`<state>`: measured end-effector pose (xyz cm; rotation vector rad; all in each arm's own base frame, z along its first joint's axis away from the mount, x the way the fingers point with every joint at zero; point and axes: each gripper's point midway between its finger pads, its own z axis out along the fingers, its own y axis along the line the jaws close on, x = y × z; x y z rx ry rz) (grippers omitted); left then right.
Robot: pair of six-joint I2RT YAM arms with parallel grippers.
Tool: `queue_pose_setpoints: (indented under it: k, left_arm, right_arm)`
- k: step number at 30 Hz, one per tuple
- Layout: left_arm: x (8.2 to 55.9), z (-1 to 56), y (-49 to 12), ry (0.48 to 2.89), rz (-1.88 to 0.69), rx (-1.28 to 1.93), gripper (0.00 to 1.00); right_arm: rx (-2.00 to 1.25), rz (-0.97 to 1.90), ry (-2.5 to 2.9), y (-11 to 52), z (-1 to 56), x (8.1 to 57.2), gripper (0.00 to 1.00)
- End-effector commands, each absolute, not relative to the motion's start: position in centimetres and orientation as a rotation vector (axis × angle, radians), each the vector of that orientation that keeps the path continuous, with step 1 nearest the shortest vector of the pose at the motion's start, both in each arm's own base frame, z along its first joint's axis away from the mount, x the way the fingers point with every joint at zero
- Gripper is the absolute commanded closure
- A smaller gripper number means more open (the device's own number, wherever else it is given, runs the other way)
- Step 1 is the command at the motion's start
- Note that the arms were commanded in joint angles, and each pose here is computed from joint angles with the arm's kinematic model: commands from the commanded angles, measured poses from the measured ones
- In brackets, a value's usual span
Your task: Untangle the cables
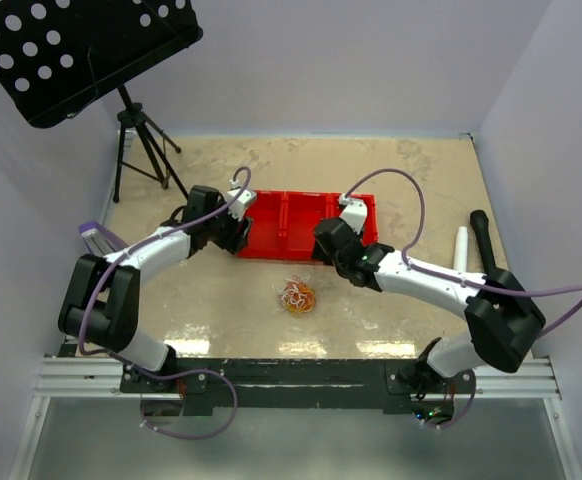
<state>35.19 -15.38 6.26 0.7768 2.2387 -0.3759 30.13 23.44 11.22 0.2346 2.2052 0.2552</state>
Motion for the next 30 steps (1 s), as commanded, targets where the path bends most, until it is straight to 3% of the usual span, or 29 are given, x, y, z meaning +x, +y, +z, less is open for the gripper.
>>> queue_pose_setpoints:
  k: [1,6,9,15,24,30]
  left_arm:
    - [33.8,7.8,-15.4,2.224,-0.393,0.748,0.37]
    - [34.7,9.2,-15.2,2.224,-0.364,0.749,0.19]
    - [34.9,11.3,-15.5,2.182,-0.374,0.776,0.00]
    - [32.5,15.3,-16.4,2.060,-0.442,0.928,0.00]
    - [29.4,17.1,-16.1,1.966,-0.453,1.048,0.00]
    - [26.4,16.4,-18.6,1.874,-0.572,1.206,0.09]
  right_arm:
    - [0.217,0.249,2.233,23.4,9.4,29.8,0.41]
    - [0.196,0.296,2.217,23.7,10.4,28.9,0.41]
    - [0.138,0.389,2.208,25.1,11.3,27.0,0.41]
    - [0.066,0.553,2.302,28.8,8.6,22.7,0.40]
    - [0.015,0.726,2.272,33.1,9.8,23.0,0.49]
    - [-0.033,0.690,2.317,33.4,8.1,21.5,0.51]
